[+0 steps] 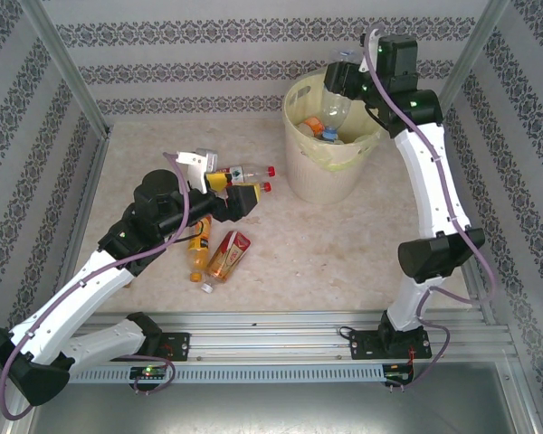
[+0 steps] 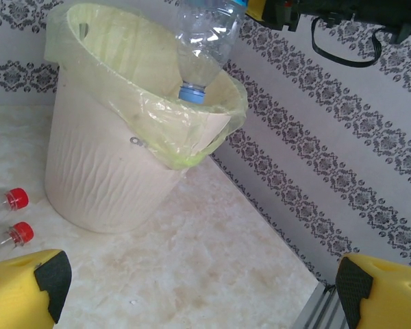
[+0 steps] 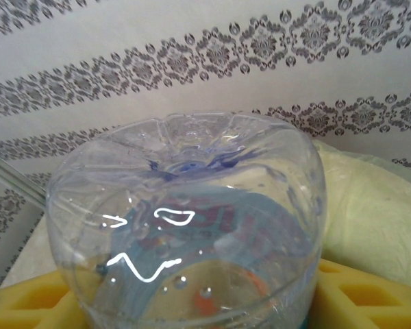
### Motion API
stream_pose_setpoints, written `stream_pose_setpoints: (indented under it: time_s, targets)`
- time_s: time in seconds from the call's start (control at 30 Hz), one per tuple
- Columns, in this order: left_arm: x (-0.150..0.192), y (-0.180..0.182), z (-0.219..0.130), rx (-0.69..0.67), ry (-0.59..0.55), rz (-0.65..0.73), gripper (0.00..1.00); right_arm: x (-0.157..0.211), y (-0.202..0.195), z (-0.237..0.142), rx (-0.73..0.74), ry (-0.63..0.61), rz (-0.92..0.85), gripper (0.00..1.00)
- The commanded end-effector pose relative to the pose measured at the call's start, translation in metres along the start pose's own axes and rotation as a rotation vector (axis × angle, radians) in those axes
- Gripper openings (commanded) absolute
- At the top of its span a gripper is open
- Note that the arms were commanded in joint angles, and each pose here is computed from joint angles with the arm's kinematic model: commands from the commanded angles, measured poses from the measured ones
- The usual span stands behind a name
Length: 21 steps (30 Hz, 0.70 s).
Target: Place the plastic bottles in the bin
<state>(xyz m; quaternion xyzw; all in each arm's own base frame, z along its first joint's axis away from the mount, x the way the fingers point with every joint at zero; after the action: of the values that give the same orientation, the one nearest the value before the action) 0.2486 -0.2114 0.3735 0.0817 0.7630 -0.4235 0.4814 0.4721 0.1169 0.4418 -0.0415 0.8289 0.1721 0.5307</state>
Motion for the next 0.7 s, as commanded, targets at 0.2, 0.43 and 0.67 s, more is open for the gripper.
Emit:
stream_pose_setpoints:
  time_s: [0.2, 0.43, 0.67]
  targets:
    - [0.001, 0.010, -0.003, -0.086, 0.041, 0.015, 1.00, 0.026, -0.014, 0.034, 0.017, 0.129, 0.006, 0.67]
    - [0.007, 0.025, -0.011, -0.205, 0.082, -0.020, 1.00, 0.042, -0.013, 0.048, -0.007, 0.192, 0.033, 0.73]
    - [0.026, 0.044, -0.011, -0.297, 0.158, -0.011, 1.00, 0.037, -0.008, 0.038, -0.036, 0.184, 0.061, 0.94]
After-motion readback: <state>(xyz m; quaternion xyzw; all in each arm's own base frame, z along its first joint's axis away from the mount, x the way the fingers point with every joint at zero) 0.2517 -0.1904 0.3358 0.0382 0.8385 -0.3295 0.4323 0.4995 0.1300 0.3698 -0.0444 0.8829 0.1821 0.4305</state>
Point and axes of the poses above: each hand's point on the last joint's axis, 136 mm out from that joint toward the fingers, its own z axis out along the fingers, its own y axis along the line the jaws close on, x = y × z, the point moved 3 cm from there along -z, back along the fingers, and after that the axes turned 6 degrees about -z, right-handed, at the moved point
